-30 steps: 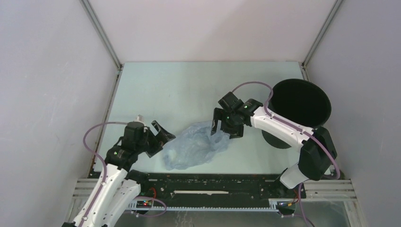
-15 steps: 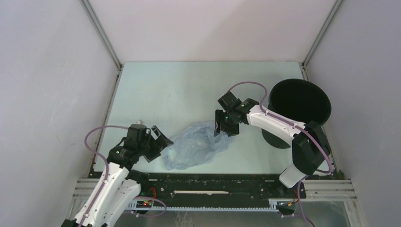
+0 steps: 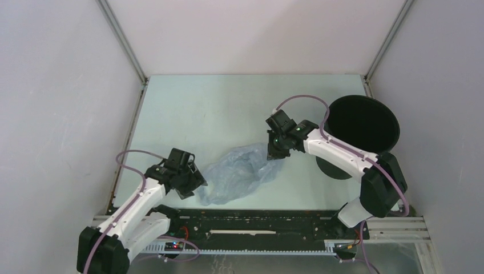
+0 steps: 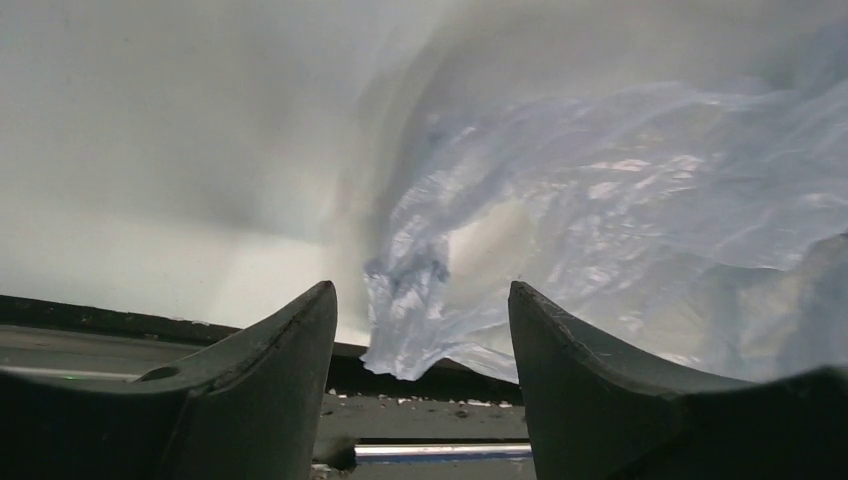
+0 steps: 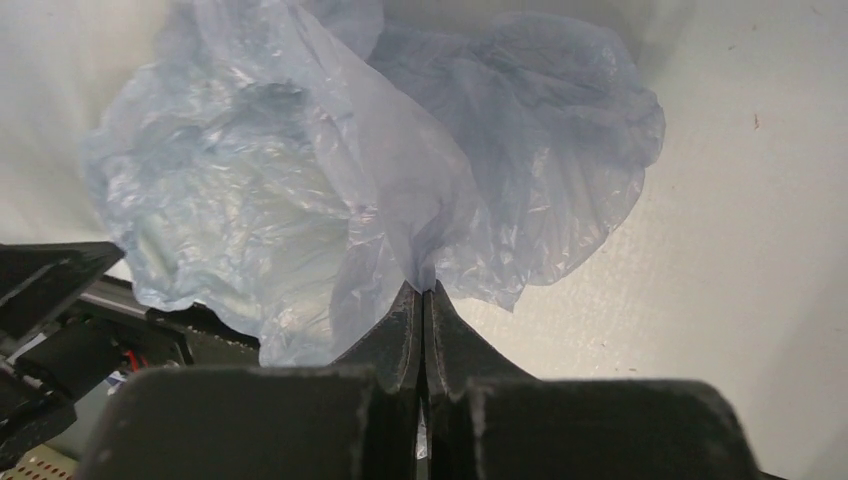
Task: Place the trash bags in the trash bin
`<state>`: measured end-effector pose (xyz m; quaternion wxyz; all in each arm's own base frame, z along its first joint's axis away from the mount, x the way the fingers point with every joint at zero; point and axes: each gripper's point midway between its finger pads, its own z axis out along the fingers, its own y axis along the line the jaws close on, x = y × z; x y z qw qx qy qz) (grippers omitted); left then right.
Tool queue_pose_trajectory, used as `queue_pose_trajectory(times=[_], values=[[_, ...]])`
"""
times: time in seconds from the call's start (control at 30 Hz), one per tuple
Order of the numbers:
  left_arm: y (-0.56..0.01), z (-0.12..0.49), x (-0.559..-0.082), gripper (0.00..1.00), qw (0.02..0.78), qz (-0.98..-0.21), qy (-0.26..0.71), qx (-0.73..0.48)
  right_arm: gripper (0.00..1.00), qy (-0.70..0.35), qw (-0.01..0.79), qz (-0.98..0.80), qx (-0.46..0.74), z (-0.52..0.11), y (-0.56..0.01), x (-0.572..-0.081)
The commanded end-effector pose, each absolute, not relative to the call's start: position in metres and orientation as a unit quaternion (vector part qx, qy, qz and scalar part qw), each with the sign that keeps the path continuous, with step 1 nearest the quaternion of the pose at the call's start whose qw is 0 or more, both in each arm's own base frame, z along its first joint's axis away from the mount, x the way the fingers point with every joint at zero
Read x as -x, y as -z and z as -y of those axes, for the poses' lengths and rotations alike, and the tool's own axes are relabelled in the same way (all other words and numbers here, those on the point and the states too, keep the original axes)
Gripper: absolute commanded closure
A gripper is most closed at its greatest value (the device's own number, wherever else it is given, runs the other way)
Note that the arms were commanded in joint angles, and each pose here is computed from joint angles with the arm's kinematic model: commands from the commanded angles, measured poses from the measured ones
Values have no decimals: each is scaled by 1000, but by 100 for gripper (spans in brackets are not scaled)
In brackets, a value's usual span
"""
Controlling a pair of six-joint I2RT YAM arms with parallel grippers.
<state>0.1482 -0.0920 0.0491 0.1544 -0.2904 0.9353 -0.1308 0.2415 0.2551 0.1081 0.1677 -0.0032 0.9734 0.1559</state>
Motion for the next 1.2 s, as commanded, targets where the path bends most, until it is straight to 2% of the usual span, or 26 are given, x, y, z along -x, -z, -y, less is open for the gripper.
queue_pose_trajectory(times=[0.0, 0.27, 0.37, 0.4, 0.53, 0.6, 0.67, 0.73, 0.77, 0.83, 0.87, 0.9, 0.93, 0.97, 1.03, 1.07, 1.13, 1.17], values=[[-34, 89, -153, 32, 162, -938, 112, 286, 100, -170, 203, -964, 10, -254, -124, -247], [-11, 104, -155, 31, 155, -937, 119, 291, 100, -186, 181, -965, 25, -259, -121, -239], [-5, 105, -159, 36, 152, -941, 108, 282, 100, -189, 181, -965, 30, -260, -123, -238], [-3, 104, -161, 41, 151, -943, 104, 279, 100, -190, 181, -965, 31, -260, -123, -238], [-11, 107, -182, 82, 163, -943, 110, 269, 100, -212, 186, -959, 33, -263, -129, -246], [-34, 107, -209, 99, 176, -937, 127, 275, 100, -226, 189, -955, 16, -262, -138, -261], [-78, 105, -254, 100, 215, -921, 156, 285, 100, -239, 190, -952, -12, -262, -155, -286], [-145, 101, -305, 100, 281, -897, 182, 288, 100, -254, 194, -947, -31, -266, -185, -315], [-187, 100, -327, 100, 317, -886, 192, 280, 100, -256, 206, -944, -29, -267, -210, -327], [-316, 108, -359, 100, 429, -842, 232, 229, 100, -275, 300, -913, 12, -276, -309, -342], [-387, 113, -357, 100, 494, -811, 247, 195, 100, -287, 369, -883, 45, -280, -370, -338], [-464, 115, -341, 100, 570, -765, 258, 155, 100, -313, 473, -821, 68, -275, -461, -323], [-548, 118, -304, 100, 651, -698, 276, 108, 100, -317, 545, -771, 91, -269, -513, -302], [-590, 120, -274, 100, 701, -654, 276, 66, 100, -322, 602, -721, 117, -267, -554, -277], [-622, 127, -231, 100, 749, -589, 302, 2, 100, -340, 661, -642, 190, -282, -585, -231], [-619, 127, -227, 100, 760, -567, 317, 10, 100, -351, 678, -613, 206, -283, -583, -219], [-560, 111, -244, 100, 737, -606, 288, 84, 100, -370, 701, -587, 168, -269, -563, -217], [-515, 104, -256, 100, 710, -645, 256, 118, 100, -366, 687, -611, 143, -270, -532, -229]])
